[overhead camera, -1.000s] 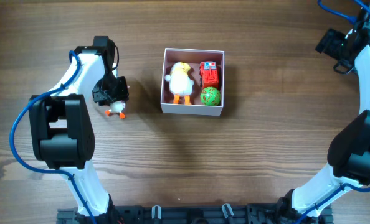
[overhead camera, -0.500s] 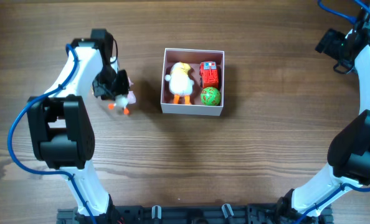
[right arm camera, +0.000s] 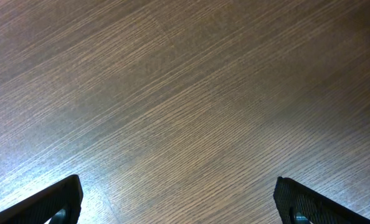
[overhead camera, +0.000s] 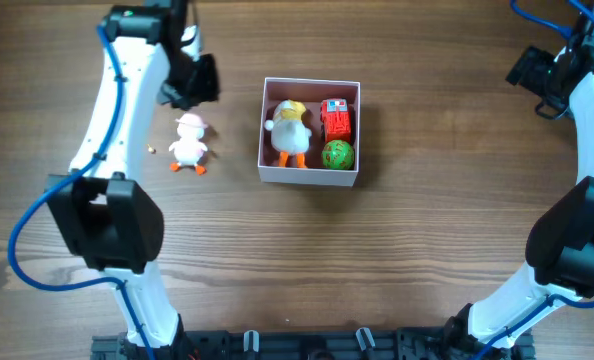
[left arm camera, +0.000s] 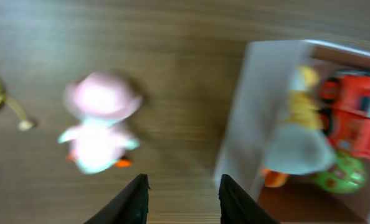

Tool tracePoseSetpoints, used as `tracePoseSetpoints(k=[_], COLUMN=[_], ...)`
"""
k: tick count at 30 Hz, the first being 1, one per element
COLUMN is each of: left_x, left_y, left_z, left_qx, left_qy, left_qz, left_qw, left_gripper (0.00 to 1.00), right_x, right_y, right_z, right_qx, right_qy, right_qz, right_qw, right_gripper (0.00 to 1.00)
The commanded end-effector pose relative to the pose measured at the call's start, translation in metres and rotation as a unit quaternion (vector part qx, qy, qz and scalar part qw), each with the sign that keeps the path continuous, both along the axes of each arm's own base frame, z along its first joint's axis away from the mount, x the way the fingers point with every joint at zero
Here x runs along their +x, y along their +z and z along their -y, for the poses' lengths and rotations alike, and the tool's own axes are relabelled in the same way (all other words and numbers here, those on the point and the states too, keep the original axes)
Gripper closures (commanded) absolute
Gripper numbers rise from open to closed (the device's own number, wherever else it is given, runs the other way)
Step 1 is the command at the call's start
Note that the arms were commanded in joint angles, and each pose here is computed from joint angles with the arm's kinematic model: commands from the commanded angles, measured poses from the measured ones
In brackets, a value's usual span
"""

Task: Pack container
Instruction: 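Close the left gripper on the duck figurine and lift it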

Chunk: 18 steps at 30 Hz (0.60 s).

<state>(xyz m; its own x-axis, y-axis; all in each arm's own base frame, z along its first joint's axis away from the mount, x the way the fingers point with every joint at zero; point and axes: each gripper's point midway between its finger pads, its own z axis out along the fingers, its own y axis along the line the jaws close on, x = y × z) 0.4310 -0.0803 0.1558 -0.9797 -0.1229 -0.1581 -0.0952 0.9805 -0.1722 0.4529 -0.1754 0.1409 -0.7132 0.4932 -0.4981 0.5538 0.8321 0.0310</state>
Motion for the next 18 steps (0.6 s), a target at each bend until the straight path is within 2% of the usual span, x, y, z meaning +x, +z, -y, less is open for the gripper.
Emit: tracePoseSetpoints(k=[1,5,7,18], left_x=[0.005,0.005,0.002,-0.039], left_y=[0.019,0.01,0.004,-0.07], left_z=[0.028,0.001,-0.013,-0.074], left_qx=[0.009,0.098,0.12,0.13], left_qy=[-0.033,0.012,0.03,0.104], left_qz=[0.037,0.035,0.026,-0.086], left_qw=[0.999,0.995,0.992,0.982], left_gripper=[0.58,0.53,0.52,0.48], right_x=[-0.001,-0.001,-0.001,-0.001], right_y=[-0.001,-0.001,-0.001,-0.001], right_z=[0.002,0.002,0.002,0.002], right_qx=[-0.005,-0.005,-0.004,-0.005], right_qy=[-0.008,-0.008,-0.008,-0.008], right_qz=[-0.001,-0.001,-0.001,-0.001], right_qw=[1.0,1.0,1.0,1.0], right_gripper=[0.0,0.0,0.0,0.0])
